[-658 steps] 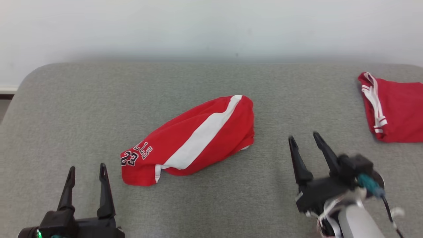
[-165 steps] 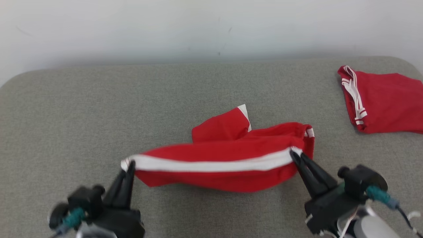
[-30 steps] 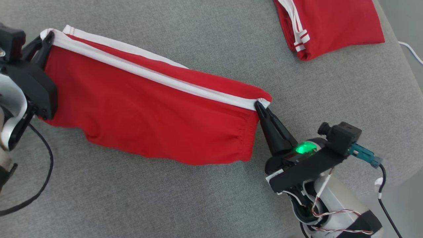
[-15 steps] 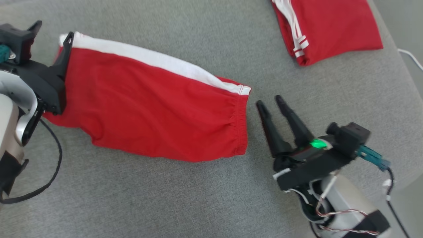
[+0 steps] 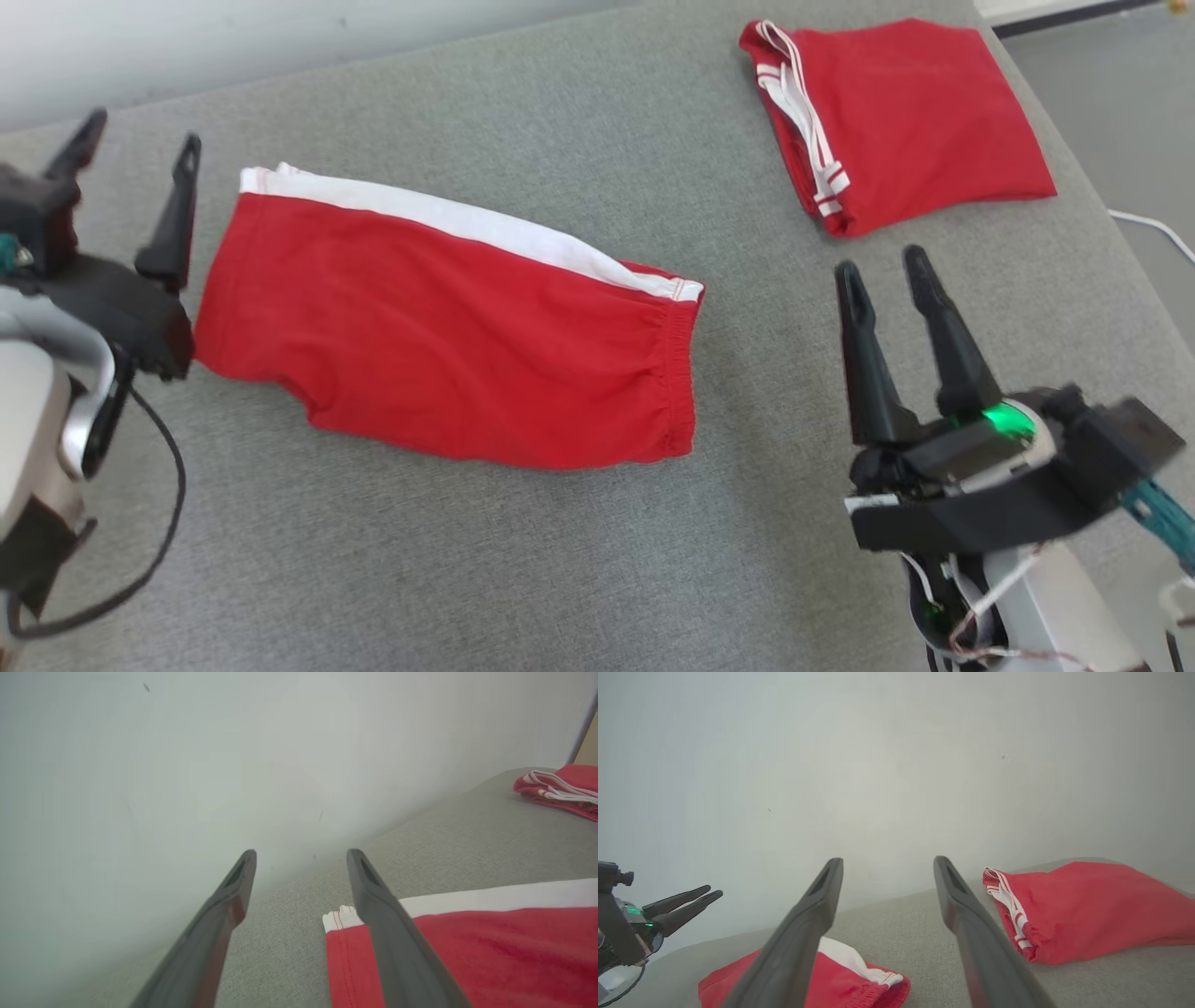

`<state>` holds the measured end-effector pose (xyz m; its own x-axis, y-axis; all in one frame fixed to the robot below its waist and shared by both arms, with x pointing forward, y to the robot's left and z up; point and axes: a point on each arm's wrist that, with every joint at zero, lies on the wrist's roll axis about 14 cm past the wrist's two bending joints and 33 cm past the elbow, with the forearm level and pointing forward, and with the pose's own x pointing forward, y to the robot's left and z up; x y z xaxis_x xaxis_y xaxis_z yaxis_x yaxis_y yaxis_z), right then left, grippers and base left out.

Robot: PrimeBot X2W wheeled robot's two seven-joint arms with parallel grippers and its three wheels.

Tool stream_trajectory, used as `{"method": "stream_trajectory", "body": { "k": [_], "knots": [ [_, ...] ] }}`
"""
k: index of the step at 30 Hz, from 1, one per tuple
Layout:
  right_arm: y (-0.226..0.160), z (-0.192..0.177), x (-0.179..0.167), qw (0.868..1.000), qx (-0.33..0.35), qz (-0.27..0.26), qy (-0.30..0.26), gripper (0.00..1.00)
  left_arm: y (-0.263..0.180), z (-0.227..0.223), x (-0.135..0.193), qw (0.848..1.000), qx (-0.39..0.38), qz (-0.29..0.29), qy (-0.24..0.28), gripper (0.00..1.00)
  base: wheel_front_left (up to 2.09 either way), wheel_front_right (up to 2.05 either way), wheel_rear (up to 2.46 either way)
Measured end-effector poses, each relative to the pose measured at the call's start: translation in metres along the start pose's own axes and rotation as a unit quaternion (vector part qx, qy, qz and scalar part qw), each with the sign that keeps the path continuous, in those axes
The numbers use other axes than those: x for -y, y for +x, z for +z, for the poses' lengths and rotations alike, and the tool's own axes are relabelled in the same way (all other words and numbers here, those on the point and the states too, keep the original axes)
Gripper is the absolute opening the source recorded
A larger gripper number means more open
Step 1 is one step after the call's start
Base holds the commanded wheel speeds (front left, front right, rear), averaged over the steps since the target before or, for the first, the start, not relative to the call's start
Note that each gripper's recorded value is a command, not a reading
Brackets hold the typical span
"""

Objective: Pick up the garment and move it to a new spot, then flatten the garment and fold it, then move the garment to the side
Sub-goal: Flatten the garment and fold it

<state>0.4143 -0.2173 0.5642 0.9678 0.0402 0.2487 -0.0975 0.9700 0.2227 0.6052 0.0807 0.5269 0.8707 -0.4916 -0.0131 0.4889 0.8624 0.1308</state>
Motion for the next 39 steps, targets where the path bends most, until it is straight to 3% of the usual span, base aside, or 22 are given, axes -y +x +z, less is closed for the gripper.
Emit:
{"method": "stream_trajectory", "body": {
  "k": [15, 19, 24, 31, 32, 33, 34, 39],
  "knots": [
    [-0.027, -0.008, -0.005, 0.999, -0.006, -0.034, -0.020, 1.00, -0.021, -0.053, 0.013, 0.990, -0.137, -0.035, -0.017, 1.00, 0.00, 0.00, 0.00],
    [-0.028, -0.010, -0.006, 0.999, -0.008, -0.035, -0.020, 1.00, -0.026, -0.074, 0.023, 0.979, -0.195, -0.051, -0.033, 1.00, 0.00, 0.00, 0.00],
    [-0.027, -0.011, -0.007, 0.999, -0.010, -0.036, -0.021, 1.00, -0.039, -0.110, 0.029, 0.953, -0.293, -0.061, -0.053, 1.00, 0.00, 0.00, 0.00],
    [-0.028, -0.011, -0.004, 0.999, -0.010, -0.040, -0.025, 1.00, -0.040, -0.117, 0.038, 0.939, -0.327, -0.069, -0.078, 1.00, 0.00, 0.00, 0.00],
    [-0.029, -0.010, -0.004, 0.999, -0.010, -0.040, -0.026, 1.00, -0.042, -0.119, 0.039, 0.937, -0.332, -0.071, -0.080, 0.83, 0.00, 0.00, 0.00],
    [-0.029, -0.010, -0.004, 0.999, -0.010, -0.040, -0.026, 1.00, -0.044, -0.120, 0.041, 0.935, -0.336, -0.073, -0.081, 0.32, 0.00, 0.00, 0.00],
    [-0.029, -0.009, -0.004, 0.999, -0.008, -0.040, -0.027, 1.00, -0.046, -0.119, 0.043, 0.935, -0.336, -0.075, -0.082, 0.00, 0.00, 0.00, 0.00],
    [-0.029, -0.004, -0.006, 0.999, -0.002, -0.036, -0.030, 1.00, -0.046, -0.107, 0.047, 0.943, -0.309, -0.076, -0.094, 0.00, 0.00, 0.00, 0.00]
  ]
}}
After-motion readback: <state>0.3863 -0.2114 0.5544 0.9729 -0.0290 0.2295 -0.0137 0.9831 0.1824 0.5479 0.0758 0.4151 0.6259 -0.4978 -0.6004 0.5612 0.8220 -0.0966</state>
